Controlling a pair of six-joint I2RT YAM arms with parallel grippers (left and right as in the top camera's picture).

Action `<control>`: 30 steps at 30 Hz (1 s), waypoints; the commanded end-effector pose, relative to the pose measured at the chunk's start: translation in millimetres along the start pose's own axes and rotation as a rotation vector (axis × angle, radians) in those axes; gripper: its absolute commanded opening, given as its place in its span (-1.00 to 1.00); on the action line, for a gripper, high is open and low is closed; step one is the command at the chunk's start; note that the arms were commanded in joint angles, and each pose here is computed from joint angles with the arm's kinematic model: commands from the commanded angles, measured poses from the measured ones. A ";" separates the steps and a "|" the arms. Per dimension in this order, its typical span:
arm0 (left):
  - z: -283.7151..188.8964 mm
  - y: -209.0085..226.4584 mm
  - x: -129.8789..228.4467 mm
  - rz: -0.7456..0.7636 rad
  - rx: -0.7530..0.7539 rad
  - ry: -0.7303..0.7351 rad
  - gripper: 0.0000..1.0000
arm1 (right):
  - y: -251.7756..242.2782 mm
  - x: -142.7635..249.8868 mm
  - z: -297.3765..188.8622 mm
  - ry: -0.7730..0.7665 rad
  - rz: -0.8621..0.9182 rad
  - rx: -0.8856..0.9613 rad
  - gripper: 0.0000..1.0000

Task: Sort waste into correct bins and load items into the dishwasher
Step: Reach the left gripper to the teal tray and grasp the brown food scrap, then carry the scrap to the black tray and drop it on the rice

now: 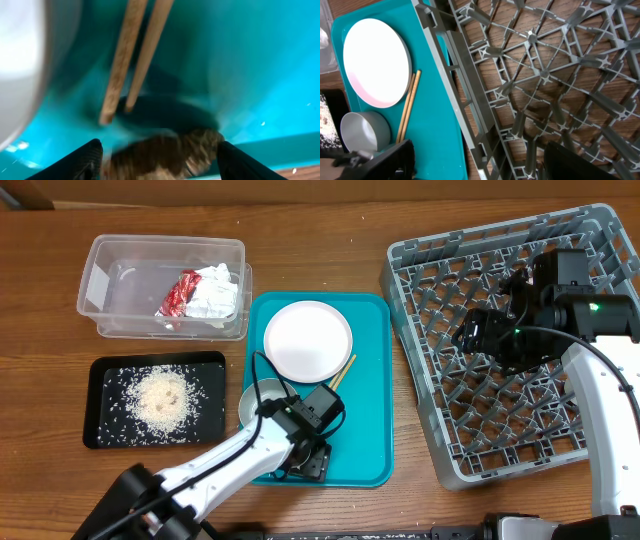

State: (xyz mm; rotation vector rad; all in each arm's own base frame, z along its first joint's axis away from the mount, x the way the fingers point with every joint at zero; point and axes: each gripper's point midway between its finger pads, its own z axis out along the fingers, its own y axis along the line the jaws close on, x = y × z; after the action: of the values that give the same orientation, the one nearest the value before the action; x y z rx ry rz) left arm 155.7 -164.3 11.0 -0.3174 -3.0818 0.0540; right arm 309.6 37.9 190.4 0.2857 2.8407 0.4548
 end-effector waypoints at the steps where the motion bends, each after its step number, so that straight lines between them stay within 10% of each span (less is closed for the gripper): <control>1: 12.5 6.8 1.4 0.022 -0.048 0.019 0.50 | 2.2 -1.0 -1.2 -0.003 -0.007 -0.012 0.69; 8: 14.6 5.8 0.9 0.022 -0.045 0.022 0.40 | 2.1 -0.9 -1.2 -0.003 -0.007 -0.012 0.69; 21: 13.9 5.3 0.2 0.022 -0.044 0.020 -0.84 | 2.1 -0.5 -1.2 -0.001 -0.006 -0.012 0.69; 30: 0.5 -1.2 -10.5 0.007 -0.020 -0.025 -0.92 | 1.8 0.5 -1.2 0.003 -0.005 -0.011 0.69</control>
State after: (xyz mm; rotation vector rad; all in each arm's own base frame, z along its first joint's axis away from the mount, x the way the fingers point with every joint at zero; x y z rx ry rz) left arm 155.1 -170.0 4.6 -0.3400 -3.0568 0.0734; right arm 308.5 39.0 190.4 0.2857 2.8444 0.4643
